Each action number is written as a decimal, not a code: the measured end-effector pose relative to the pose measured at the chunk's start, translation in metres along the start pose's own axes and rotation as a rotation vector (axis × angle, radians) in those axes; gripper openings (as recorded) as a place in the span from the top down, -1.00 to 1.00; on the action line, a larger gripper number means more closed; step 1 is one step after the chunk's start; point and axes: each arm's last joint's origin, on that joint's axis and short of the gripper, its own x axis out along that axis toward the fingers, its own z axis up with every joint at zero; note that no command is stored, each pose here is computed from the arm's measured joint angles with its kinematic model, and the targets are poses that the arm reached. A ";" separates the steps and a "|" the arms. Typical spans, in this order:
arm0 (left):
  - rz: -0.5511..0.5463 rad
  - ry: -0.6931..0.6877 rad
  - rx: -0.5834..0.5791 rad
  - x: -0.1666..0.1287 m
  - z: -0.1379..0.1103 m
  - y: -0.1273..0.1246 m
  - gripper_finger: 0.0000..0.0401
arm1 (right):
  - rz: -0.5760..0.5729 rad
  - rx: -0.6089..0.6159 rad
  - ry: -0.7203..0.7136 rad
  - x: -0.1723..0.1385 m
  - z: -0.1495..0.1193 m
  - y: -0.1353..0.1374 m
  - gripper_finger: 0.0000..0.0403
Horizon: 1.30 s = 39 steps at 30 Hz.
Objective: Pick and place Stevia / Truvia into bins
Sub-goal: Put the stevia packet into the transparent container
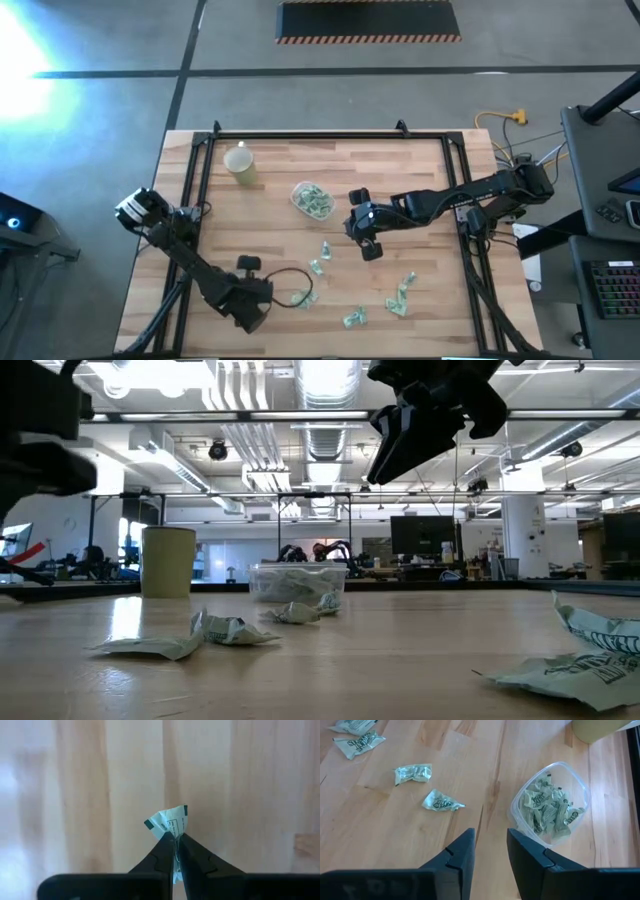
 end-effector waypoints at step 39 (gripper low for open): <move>0.784 -0.106 0.280 0.024 0.097 0.183 0.98 | 0.026 0.066 0.031 -0.002 -0.002 0.011 0.57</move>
